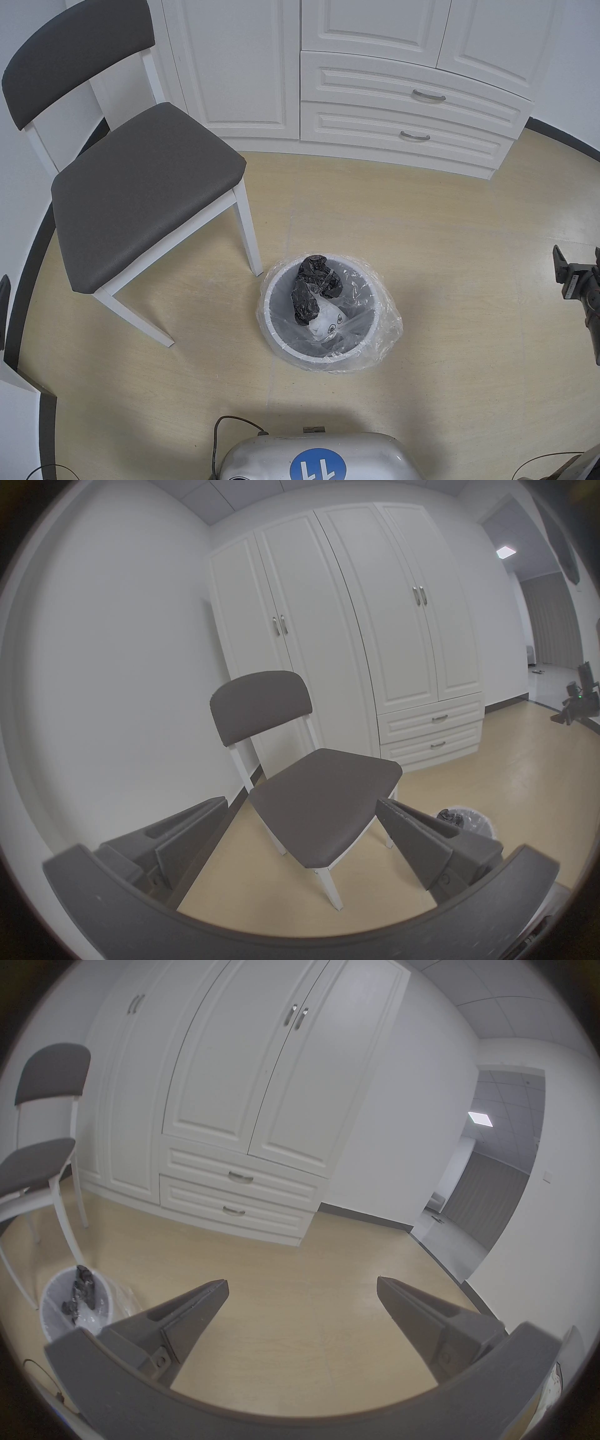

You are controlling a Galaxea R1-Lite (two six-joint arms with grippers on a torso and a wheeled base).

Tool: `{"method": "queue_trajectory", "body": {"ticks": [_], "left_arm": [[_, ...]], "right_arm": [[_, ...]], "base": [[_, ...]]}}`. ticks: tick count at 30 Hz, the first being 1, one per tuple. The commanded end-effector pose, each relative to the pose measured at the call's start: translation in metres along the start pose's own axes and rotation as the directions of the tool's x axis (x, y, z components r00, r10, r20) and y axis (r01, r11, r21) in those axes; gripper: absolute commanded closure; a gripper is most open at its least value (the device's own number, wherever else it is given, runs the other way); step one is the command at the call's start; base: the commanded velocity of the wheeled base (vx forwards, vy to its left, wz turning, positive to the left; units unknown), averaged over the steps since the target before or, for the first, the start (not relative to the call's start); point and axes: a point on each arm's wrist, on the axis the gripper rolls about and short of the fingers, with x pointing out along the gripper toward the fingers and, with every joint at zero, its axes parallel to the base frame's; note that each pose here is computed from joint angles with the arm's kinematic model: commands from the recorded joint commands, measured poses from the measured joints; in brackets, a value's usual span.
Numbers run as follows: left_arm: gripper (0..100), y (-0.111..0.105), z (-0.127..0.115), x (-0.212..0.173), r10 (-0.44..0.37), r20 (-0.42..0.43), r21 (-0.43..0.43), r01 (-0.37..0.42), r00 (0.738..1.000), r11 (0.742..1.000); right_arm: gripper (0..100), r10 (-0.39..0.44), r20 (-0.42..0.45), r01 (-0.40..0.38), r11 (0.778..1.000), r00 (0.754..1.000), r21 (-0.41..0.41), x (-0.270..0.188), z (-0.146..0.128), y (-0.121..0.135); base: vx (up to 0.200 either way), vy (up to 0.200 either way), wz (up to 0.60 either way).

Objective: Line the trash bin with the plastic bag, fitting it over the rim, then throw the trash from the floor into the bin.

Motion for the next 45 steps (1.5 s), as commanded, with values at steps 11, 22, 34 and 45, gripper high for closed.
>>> {"method": "queue_trajectory", "body": {"ticks": [11,22,34,45], "left_arm": [[0,0.015,0.017,-0.083,0.120,0.182,-0.046,-0.113,0.976,0.992],[0,0.024,0.030,-0.139,0.133,0.230,-0.053,-0.124,0.964,0.991],[0,0.013,-0.016,-0.117,0.117,0.044,-0.128,-0.111,0.992,0.986],[0,-0.015,-0.108,-0.085,-0.006,-0.106,-0.193,-0.015,0.994,0.981]], "right_arm": [[0,-0.095,0.216,0.059,0.984,0.972,0.165,-0.198,-0.034,-0.089],[0,-0.070,0.210,0.016,0.968,0.975,0.250,-0.192,-0.064,-0.080],[0,0.009,0.149,-0.050,0.961,0.989,0.273,-0.190,-0.073,-0.076],[0,0.069,-0.019,-0.061,0.961,0.997,0.269,-0.189,-0.092,-0.071]], "base": [[0.000,0.000,0.00],[0.000,0.000,0.00],[0.000,0.000,0.00],[0.000,0.000,0.00]]}}
